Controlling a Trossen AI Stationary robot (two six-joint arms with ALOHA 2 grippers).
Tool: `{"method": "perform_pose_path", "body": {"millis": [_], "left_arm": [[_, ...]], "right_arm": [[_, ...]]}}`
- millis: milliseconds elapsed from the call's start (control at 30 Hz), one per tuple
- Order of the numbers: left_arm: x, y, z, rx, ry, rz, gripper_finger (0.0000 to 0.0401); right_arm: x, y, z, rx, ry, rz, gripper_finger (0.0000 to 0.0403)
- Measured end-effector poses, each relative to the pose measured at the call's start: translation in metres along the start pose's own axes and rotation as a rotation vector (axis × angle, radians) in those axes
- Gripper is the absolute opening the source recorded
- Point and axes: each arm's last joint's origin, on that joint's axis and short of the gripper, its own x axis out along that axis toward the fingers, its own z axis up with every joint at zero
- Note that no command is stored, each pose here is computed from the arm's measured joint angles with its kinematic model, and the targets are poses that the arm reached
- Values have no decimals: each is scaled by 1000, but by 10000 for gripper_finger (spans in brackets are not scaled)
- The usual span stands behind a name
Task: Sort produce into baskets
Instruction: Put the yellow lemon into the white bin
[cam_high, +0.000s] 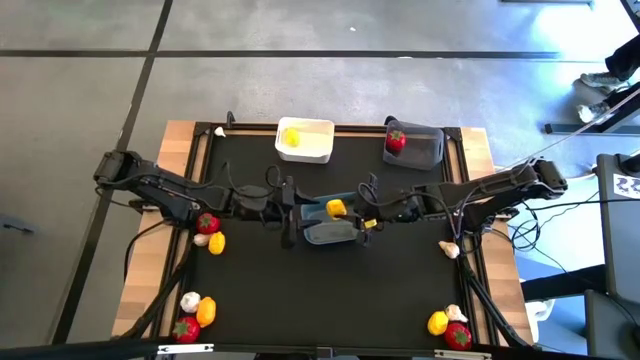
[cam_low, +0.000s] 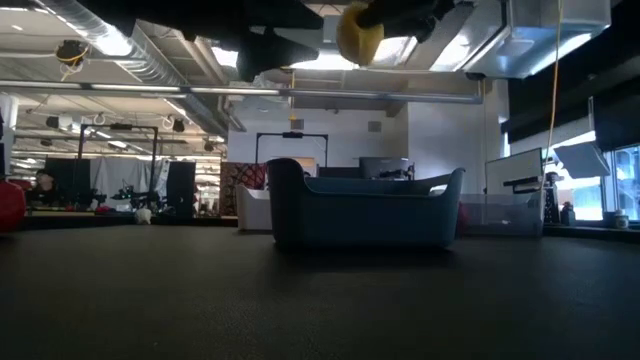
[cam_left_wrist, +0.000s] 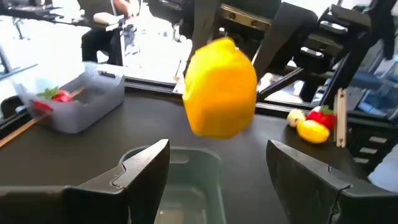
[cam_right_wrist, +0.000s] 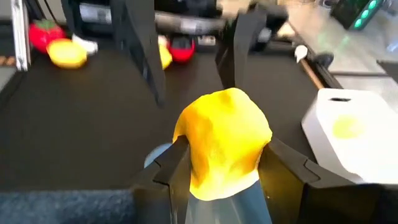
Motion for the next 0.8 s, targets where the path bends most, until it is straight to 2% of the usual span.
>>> {"method": "perform_pose_path", "body": {"millis": [567, 800], "left_arm": [[9, -6, -5, 33, -43, -67, 260], [9, -8, -5, 62, -41, -72, 195]], "right_arm": [[21, 8, 3, -50, -89, 47, 150], [20, 8, 4, -48, -98, 54, 150]]}}
